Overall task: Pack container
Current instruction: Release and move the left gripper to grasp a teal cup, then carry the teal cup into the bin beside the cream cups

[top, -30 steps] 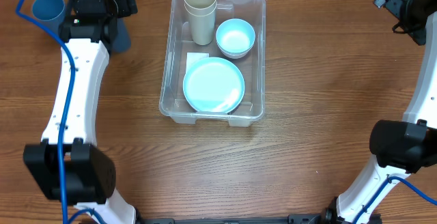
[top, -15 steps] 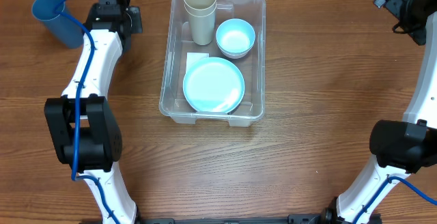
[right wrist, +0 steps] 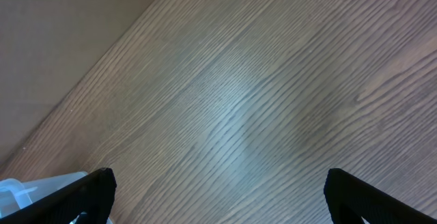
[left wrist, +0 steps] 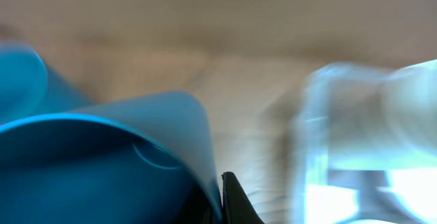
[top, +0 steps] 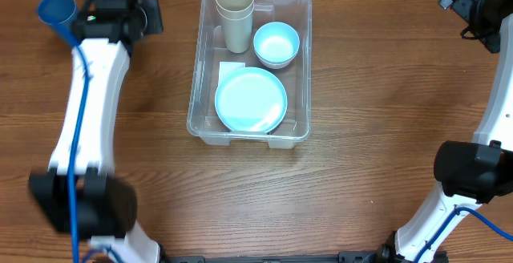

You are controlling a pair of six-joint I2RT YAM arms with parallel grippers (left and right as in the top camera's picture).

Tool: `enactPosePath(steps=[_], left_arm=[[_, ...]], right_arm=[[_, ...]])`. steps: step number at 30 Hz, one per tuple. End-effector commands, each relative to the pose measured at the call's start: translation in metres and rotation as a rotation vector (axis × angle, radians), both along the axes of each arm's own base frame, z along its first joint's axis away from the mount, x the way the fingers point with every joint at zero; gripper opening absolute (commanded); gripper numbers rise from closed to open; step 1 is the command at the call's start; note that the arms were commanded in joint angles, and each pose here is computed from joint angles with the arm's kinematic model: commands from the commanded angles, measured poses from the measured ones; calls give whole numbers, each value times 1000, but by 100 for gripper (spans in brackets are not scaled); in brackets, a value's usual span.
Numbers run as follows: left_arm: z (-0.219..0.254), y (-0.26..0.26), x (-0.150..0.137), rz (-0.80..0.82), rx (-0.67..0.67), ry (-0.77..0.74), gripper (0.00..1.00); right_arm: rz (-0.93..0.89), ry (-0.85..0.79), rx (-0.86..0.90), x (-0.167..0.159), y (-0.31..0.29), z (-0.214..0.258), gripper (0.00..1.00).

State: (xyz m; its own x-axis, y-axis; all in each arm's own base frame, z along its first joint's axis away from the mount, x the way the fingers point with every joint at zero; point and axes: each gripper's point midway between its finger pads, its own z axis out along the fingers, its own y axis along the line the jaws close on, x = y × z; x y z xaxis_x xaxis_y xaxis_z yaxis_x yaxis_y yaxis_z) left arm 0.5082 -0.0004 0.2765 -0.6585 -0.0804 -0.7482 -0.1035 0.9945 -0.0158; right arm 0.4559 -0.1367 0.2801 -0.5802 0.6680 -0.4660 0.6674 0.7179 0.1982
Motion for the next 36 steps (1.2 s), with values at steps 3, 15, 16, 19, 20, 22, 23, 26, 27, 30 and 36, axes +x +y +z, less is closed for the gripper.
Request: enactPosePath(steps=[3, 15, 16, 19, 20, 22, 23, 26, 27, 30, 36], left_arm=[[112, -81, -72, -207, -71, -186, 4], [33, -165, -86, -397, -28, 74, 4], [21, -166, -81, -396, -24, 100, 4], [-9, -171, -68, -393, -10, 158, 4], [-22, -173, -62, -390, -4, 181, 4], [-46, -176, -53, -387, 7, 225, 4], [-59, -177, -49, -386, 11, 248, 4], [-89, -178, -36, -369, 33, 286, 4], [-98, -177, -31, -358, 47, 293, 4], [-109, -176, -25, -344, 60, 300, 4], [-108, -172, -21, -327, 77, 285, 7]], right_arm=[[-8, -43, -18, -2, -1, 17, 100], [-8, -43, -18, -2, -1, 17, 100], [-8, -43, -18, -2, -1, 17, 100], [-8, -43, -18, -2, -1, 17, 100], [-8, -43, -18, -2, -1, 17, 100], [-8, -43, -18, -2, -1, 17, 100], [-8, -43, -18, -2, -1, 17, 100], [-8, -43, -18, -2, -1, 17, 100], [-8, -43, -18, -2, -1, 17, 100], [-8, -43, -18, -2, -1, 17, 100], [-8, -43, -18, -2, -1, 17, 100]])
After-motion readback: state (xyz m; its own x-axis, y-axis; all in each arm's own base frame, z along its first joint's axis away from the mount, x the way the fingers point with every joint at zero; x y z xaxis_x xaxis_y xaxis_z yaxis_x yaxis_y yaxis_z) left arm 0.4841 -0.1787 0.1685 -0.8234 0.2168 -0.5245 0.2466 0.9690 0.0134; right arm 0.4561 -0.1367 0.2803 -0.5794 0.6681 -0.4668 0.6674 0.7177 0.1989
